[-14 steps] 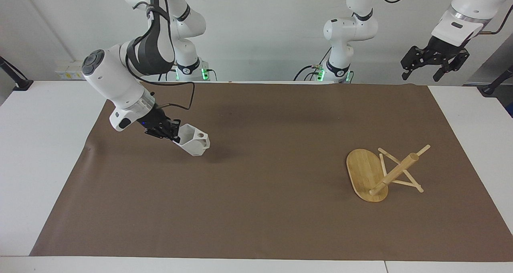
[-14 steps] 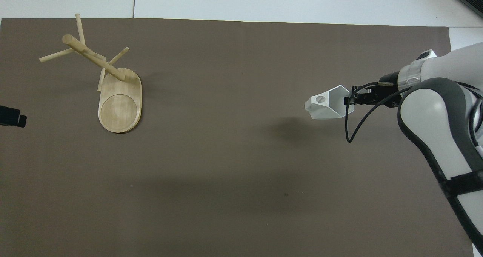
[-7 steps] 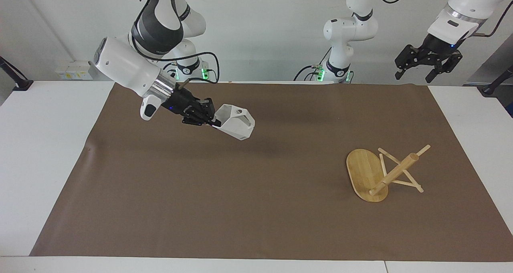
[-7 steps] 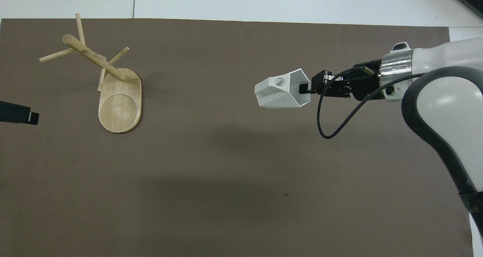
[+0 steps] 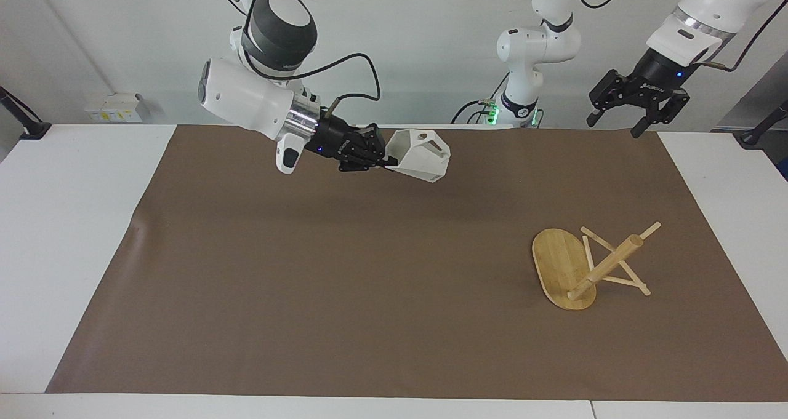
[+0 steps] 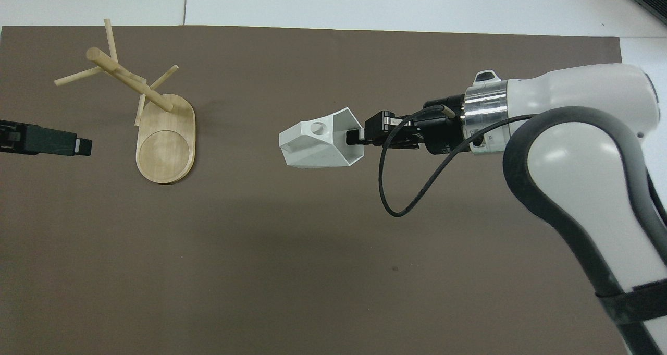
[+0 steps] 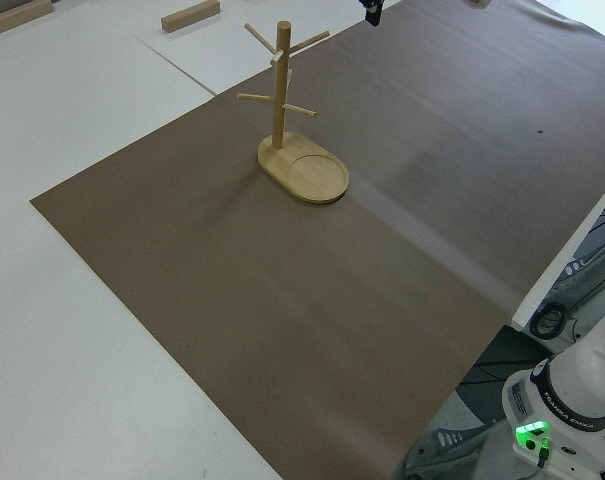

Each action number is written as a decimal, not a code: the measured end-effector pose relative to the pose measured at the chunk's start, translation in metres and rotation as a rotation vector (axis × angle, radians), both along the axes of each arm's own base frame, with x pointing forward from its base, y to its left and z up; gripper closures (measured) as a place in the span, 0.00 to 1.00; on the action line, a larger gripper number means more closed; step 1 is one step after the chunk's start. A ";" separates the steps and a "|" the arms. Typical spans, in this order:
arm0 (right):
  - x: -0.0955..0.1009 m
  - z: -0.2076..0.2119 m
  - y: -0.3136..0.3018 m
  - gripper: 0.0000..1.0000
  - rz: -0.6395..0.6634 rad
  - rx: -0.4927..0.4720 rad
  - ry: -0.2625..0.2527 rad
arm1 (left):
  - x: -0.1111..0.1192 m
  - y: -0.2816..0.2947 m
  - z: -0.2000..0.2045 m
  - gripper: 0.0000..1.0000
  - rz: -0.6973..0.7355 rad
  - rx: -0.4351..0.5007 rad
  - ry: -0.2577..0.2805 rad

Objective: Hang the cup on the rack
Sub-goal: 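Hold the cup with the right gripper while the left gripper reaches it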

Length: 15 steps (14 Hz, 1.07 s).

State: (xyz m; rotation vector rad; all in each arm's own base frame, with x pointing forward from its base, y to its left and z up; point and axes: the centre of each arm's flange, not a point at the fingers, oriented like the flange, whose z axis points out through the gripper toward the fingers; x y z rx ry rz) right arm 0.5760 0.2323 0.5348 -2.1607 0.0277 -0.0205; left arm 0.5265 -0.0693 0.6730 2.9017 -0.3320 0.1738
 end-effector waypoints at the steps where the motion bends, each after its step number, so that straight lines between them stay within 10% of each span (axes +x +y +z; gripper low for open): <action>1: -0.003 0.002 0.013 0.96 0.000 0.001 -0.018 | 0.000 -0.013 0.001 0.00 -0.046 -0.003 -0.023; 15: -0.024 0.013 0.069 0.96 0.009 0.085 -0.020 | -0.035 -0.089 -0.024 0.00 -0.875 -0.044 -0.240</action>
